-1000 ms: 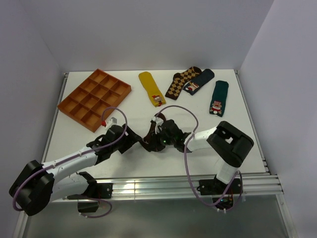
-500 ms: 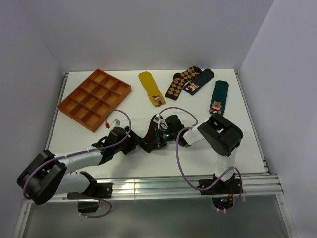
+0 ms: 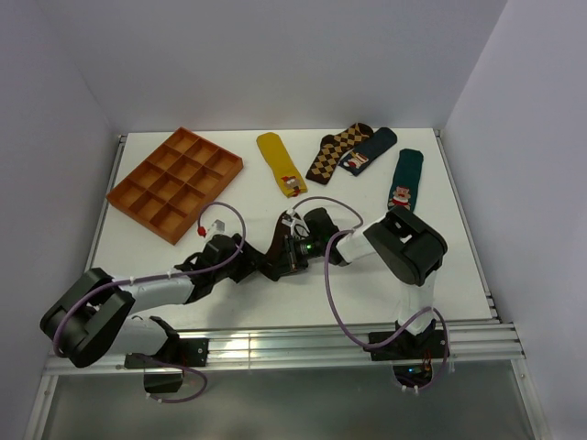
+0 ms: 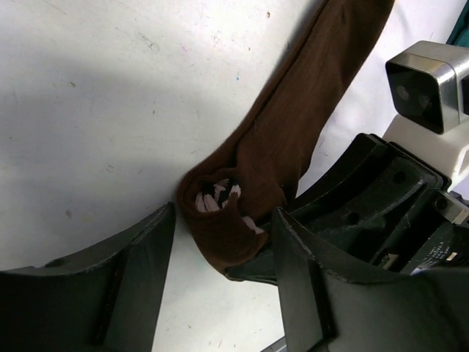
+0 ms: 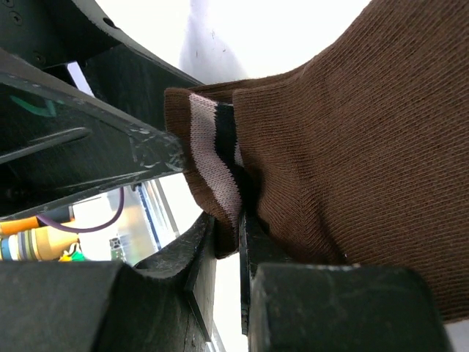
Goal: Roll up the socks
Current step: Roll the sock at the center of the board.
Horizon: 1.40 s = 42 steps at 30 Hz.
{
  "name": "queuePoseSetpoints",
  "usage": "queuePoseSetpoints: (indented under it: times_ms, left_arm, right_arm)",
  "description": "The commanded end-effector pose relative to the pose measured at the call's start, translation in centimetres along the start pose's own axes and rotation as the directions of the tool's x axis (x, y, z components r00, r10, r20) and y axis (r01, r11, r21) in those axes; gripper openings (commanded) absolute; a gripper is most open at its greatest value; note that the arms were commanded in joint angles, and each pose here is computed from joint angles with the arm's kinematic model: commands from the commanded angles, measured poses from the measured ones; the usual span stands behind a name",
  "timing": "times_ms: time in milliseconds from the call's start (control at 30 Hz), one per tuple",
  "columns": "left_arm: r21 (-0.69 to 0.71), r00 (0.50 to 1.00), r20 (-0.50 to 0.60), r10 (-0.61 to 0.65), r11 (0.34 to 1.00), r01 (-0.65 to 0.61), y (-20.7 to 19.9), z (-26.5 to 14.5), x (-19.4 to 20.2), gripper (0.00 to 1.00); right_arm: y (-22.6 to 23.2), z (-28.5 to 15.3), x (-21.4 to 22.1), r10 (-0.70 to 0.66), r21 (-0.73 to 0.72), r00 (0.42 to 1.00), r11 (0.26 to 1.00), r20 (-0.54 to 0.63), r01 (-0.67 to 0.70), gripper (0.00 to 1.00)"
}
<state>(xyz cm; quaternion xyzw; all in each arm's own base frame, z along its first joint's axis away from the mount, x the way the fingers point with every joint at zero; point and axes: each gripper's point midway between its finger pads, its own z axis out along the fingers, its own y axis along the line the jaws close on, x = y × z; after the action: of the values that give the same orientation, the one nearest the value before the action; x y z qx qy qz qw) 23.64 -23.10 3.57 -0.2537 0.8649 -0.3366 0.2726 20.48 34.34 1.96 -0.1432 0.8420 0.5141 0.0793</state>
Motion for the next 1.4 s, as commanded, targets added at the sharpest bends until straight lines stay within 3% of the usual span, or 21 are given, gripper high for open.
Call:
queuePoseSetpoints:
  times_ms: [0,267,400,500,567,800,967,1167,1367]
  left_arm:
    - [-0.048,1.0,-0.029,-0.011,0.999,0.01,2.0,0.4,0.9,0.6]
    - [-0.086,0.999,-0.04,-0.013,0.996,0.009,2.9,0.7,1.2,0.45]
    - [-0.098,0.999,-0.049,0.003,0.995,-0.007,2.7,0.8,1.2,0.25]
    - [-0.109,0.998,-0.056,0.024,0.994,-0.03,2.6,0.7,1.2,0.07]
    - [-0.125,0.997,-0.062,0.041,0.991,-0.049,2.5,0.7,1.0,0.01]
    - [-0.178,0.991,-0.084,0.101,0.977,-0.115,2.0,0.6,0.6,0.0]
    - [-0.222,0.983,-0.105,0.151,0.96,-0.171,1.6,0.8,0.2,0.0]
    - [-0.234,0.976,-0.131,0.173,0.952,-0.2,1.6,1.2,0.8,0.0]
    - [-0.233,0.973,-0.142,0.184,0.949,-0.213,1.7,1.1,1.2,0.0]
  right_arm:
    - [-1.7,0.2,0.3,0.033,0.061,0.999,0.998,-0.017,-0.032,0.02]
    - [-1.7,0.1,0.1,0.029,0.072,1.0,0.997,-0.01,-0.028,0.03]
    - [-1.2,-0.6,-0.5,-0.022,0.091,0.999,0.996,0.031,0.019,0.07]
    - [-0.7,-1.3,-1.1,-0.066,0.108,0.995,0.992,0.069,0.059,0.16]
    - [-0.1,-2.2,-2.0,-0.124,0.14,0.986,0.984,0.112,0.107,0.21]
    - [1.9,-5.5,-4.3,-0.382,0.318,0.893,0.899,0.239,0.3,0.32]
    - [2.6,-6.1,-4.1,-0.52,0.435,0.823,0.81,0.228,0.392,0.41]
    - [2.7,-5.3,-3.2,-0.573,0.47,0.797,0.766,0.191,0.438,0.42]
    - [0.3,-5.1,-3.7,-0.498,0.548,0.836,0.776,0.232,0.311,0.4]
